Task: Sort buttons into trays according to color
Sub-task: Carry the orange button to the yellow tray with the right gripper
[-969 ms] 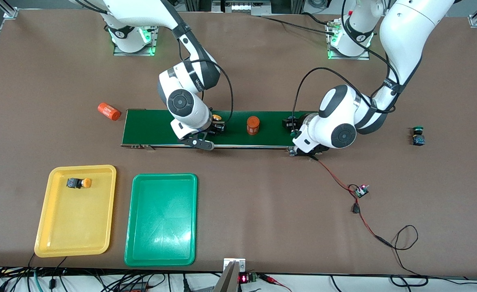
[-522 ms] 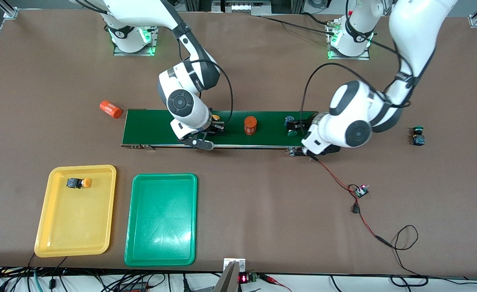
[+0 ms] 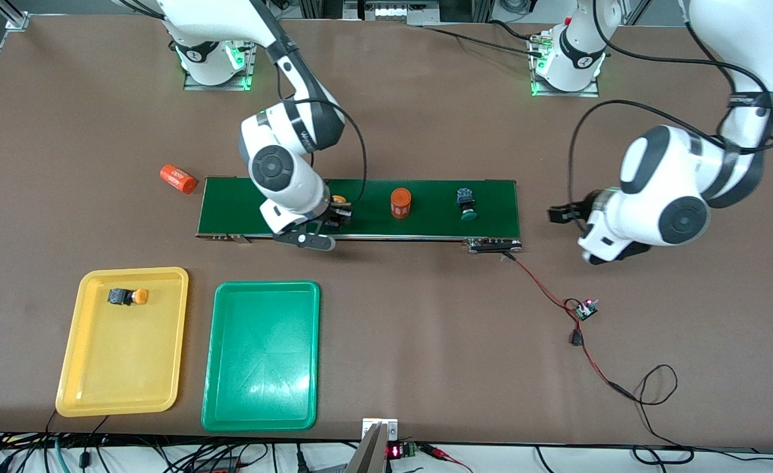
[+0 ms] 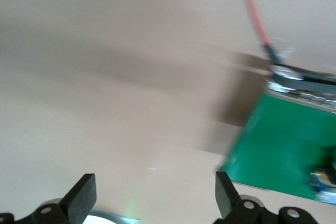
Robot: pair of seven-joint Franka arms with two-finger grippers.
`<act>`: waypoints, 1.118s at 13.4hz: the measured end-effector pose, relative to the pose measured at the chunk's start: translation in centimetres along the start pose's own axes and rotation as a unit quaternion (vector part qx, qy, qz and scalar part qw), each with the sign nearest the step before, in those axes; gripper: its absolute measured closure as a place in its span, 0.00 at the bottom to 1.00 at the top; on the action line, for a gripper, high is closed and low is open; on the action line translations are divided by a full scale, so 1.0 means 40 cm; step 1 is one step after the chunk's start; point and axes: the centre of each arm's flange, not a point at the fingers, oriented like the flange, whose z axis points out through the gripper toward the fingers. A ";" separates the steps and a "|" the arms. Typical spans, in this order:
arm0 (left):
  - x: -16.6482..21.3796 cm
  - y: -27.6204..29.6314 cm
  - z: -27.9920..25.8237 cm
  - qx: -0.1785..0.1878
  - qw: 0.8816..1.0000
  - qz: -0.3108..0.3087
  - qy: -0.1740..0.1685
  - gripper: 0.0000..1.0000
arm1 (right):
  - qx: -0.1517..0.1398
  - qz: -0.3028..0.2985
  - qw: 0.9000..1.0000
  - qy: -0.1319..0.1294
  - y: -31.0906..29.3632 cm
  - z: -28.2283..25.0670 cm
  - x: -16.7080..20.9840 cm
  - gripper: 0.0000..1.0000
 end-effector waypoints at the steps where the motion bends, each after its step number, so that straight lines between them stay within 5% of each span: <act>1: 0.022 -0.059 0.003 0.005 1.000 0.017 0.000 0.00 | 0.007 -0.002 1.000 0.010 0.014 -0.041 0.016 0.59; 5: 0.088 -0.286 0.030 0.078 0.994 0.078 -0.001 0.00 | 0.031 -0.035 0.998 0.047 0.138 -0.194 0.116 0.59; 10: 0.144 -0.445 0.132 0.102 0.986 0.129 -0.009 0.00 | 0.006 -0.168 0.984 0.051 0.493 -0.206 0.307 0.59; 13: 0.196 -0.559 0.221 0.092 0.977 0.192 0.021 0.00 | -0.009 -0.269 0.962 0.039 0.695 -0.164 0.381 0.59; 15: 0.224 -0.627 0.273 0.088 0.973 0.212 0.031 0.00 | -0.025 -0.364 0.931 0.031 0.789 -0.133 0.412 0.59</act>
